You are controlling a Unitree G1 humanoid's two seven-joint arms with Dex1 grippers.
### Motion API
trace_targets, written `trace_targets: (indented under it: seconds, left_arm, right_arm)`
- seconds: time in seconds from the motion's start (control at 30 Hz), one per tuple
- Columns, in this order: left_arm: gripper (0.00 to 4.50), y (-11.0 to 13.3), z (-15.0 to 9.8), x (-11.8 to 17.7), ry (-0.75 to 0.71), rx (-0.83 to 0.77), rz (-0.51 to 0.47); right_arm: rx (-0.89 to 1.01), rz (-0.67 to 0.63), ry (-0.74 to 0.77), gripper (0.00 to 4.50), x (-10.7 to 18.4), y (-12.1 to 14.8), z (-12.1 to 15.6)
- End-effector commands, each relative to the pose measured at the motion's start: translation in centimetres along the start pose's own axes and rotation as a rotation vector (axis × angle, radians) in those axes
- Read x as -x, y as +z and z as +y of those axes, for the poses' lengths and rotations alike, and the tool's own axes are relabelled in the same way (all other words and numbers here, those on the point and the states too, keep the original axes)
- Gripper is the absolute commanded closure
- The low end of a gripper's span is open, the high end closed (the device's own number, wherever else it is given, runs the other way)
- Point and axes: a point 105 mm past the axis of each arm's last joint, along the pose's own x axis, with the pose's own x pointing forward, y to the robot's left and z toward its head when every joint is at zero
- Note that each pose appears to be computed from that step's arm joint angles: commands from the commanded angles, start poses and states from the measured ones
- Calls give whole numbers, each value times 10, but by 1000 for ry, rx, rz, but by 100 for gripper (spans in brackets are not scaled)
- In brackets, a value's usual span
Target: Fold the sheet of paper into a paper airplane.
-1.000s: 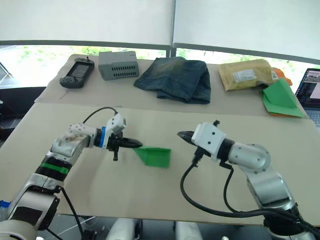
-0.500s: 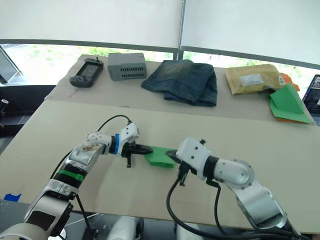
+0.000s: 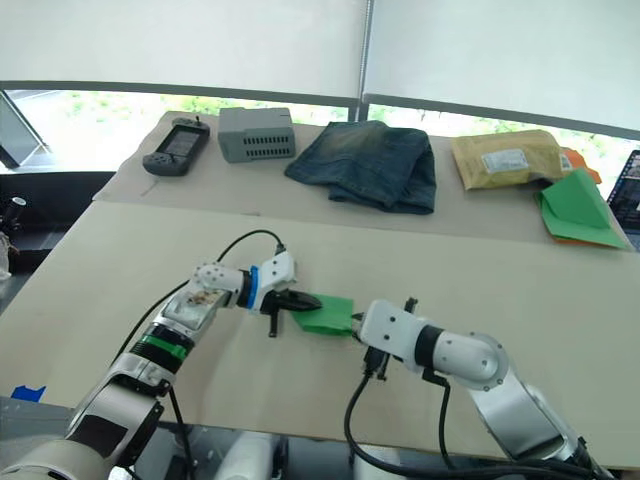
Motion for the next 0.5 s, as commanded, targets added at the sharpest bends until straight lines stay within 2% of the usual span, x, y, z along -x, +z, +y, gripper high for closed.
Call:
trace_targets:
  seconds: [0.03,0.17,0.3,0.5]
  left_arm:
    - [450,-23,-7,-2,-1,58,64]
    - [450,-27,-8,8,9,55,75]
    - [450,-32,-16,18,3,62,90]
    - [450,-36,-9,33,94,65,105]
  right_arm:
    - [34,-22,46,232,4,8,8]
    - [61,-10,26,232,-1,4,5]
    - [123,-37,-40,232,-11,6,-9]
    - [145,-89,20,232,-30,5,1]
